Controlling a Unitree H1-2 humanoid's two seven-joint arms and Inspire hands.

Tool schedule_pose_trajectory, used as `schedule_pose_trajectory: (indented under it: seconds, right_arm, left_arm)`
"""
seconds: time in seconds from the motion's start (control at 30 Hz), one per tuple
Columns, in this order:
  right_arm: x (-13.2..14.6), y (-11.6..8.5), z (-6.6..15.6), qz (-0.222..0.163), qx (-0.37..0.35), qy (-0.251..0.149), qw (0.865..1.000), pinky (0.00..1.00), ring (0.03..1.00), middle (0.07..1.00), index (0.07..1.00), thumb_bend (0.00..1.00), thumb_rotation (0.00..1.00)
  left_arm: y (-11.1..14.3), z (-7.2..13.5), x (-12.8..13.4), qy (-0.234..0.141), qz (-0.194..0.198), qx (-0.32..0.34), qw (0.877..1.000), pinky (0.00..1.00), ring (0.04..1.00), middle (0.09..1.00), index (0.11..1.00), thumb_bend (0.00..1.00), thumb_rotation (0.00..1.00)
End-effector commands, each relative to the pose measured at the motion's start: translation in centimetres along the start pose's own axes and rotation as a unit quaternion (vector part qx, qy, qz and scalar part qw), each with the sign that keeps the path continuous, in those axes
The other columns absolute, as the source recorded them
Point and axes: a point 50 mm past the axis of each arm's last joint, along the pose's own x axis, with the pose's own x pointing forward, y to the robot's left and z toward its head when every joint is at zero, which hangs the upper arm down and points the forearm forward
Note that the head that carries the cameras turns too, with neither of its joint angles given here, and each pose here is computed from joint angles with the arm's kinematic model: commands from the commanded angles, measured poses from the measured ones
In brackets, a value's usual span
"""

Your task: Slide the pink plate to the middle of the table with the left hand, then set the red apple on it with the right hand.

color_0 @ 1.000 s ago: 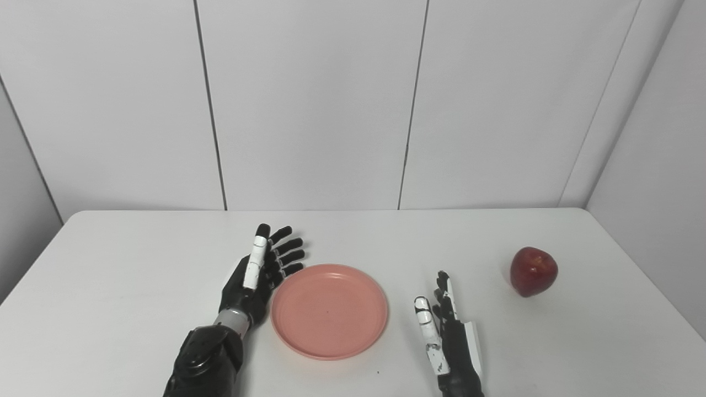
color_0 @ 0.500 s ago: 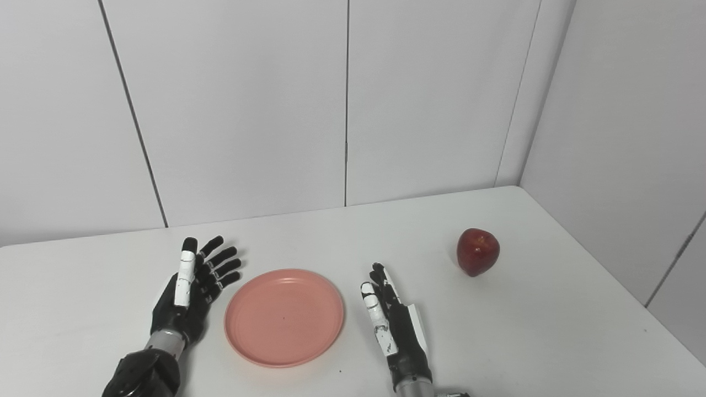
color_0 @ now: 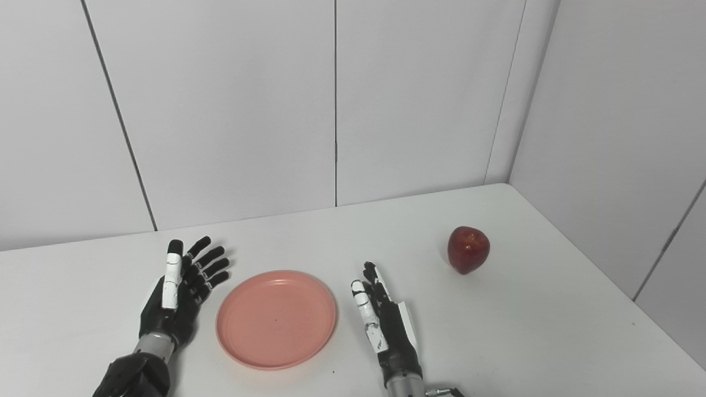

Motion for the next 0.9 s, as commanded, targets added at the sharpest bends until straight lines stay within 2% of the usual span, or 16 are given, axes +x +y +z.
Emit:
schedule_pose_trajectory:
  seconds: [0.0,0.43,0.67,0.87]
  right_arm:
    - [0.8,0.9,1.4,0.004,0.014,-0.027,1.000,0.92,0.931,0.957,0.954,0.80,1.00]
    - [1.2,1.4,1.1,-0.002,0.011,-0.023,1.000,0.92,0.940,0.962,0.965,0.78,1.00]
    - [1.5,2.2,0.8,-0.004,0.007,-0.019,1.000,0.91,0.934,0.954,0.961,0.77,1.00]
    - [1.6,2.6,0.7,-0.003,0.000,-0.019,1.000,0.91,0.929,0.949,0.964,0.74,1.00]
  left_arm:
    - [0.8,0.0,0.2,0.011,0.006,-0.001,1.000,0.81,0.805,0.818,0.841,0.91,0.88]
    - [1.7,-0.3,0.3,0.009,0.006,0.007,1.000,0.82,0.808,0.811,0.836,0.91,0.89]
    - [2.6,-0.4,0.4,0.006,0.000,0.002,1.000,0.86,0.833,0.828,0.858,0.89,0.90]
    - [3.2,-0.6,0.5,0.007,-0.001,0.001,1.000,0.84,0.826,0.830,0.860,0.91,0.88]
